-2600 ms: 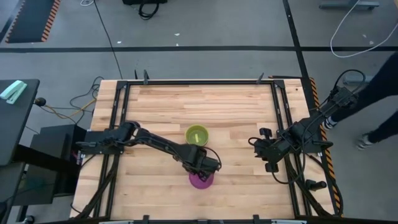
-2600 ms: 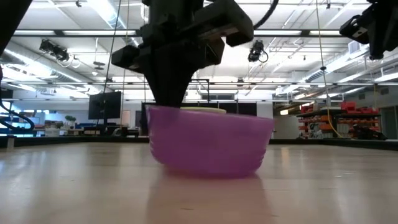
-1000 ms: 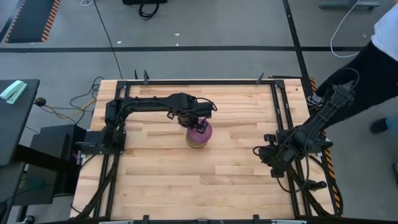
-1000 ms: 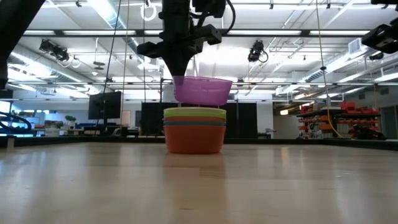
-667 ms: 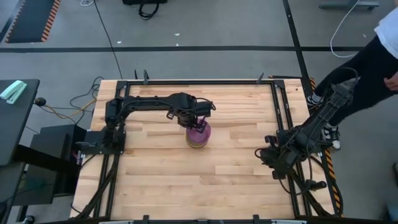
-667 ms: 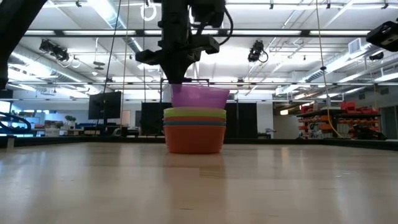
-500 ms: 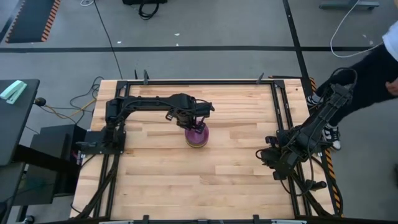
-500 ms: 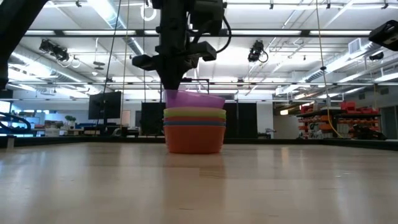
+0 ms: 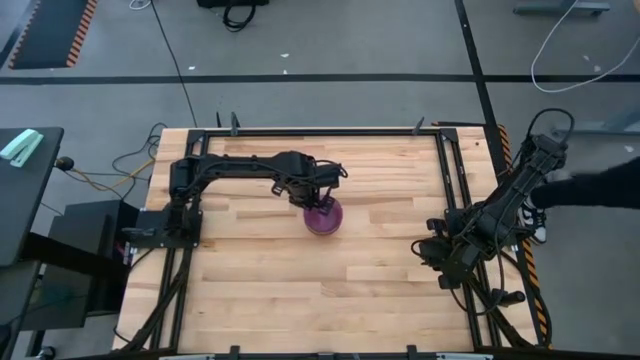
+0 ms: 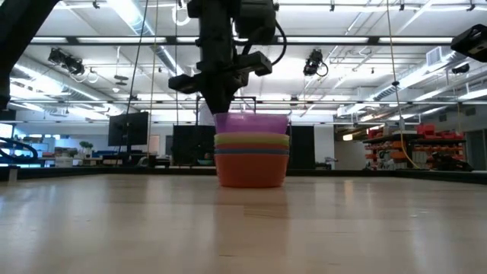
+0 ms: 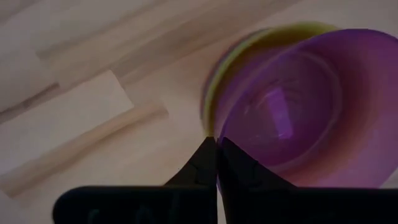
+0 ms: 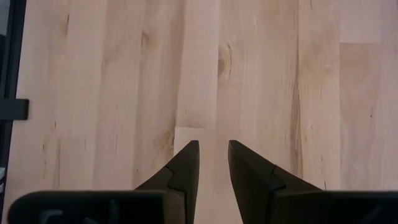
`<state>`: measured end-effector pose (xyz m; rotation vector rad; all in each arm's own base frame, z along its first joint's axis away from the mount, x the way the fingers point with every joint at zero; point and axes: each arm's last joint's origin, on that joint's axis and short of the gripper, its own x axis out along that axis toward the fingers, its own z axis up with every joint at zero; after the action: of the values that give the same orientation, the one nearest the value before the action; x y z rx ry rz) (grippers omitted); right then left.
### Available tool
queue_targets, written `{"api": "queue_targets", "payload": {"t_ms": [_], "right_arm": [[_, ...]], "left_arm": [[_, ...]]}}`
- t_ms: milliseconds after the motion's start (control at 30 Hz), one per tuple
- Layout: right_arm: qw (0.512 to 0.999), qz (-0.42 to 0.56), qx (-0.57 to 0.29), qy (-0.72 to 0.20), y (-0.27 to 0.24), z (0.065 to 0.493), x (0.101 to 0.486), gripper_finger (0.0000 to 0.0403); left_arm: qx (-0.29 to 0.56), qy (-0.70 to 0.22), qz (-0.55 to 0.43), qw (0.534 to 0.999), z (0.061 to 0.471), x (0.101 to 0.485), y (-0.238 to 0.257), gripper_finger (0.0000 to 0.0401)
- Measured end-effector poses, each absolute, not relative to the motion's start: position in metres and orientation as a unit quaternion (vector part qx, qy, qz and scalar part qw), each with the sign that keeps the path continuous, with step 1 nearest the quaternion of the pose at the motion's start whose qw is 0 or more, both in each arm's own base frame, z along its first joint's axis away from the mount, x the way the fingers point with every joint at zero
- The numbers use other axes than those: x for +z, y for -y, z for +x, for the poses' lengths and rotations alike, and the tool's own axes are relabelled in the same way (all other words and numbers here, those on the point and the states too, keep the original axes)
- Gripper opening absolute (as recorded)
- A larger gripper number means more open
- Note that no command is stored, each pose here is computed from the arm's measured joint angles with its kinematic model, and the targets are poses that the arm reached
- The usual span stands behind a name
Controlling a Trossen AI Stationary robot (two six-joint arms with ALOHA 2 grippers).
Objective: Nest bowls inside each other
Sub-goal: Stack the purple bowl on top of the green bowl
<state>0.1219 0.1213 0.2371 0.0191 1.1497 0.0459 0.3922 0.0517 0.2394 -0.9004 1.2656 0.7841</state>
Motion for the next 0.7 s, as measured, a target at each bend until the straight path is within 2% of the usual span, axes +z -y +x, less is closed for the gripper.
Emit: {"api": "queue_targets", "payload": {"t_ms": [200,500,700], "right_arm": [[0.839,0.009,0.022,-0.544,-0.121,0.122,0.237,0.0094],[0.841,0.009,0.024,-0.541,-0.122,0.122,0.237,0.0094],[0.841,0.009,0.024,-0.541,-0.122,0.122,0.237,0.0094]], "left_arm": [[0.331,-0.568,-0.412,0.631,0.389,0.217,-0.053,0.0007],[0.318,-0.563,-0.412,0.642,0.391,0.216,-0.053,0.0009],[0.304,-0.559,-0.407,0.655,0.394,0.217,-0.052,0.0055]]}}
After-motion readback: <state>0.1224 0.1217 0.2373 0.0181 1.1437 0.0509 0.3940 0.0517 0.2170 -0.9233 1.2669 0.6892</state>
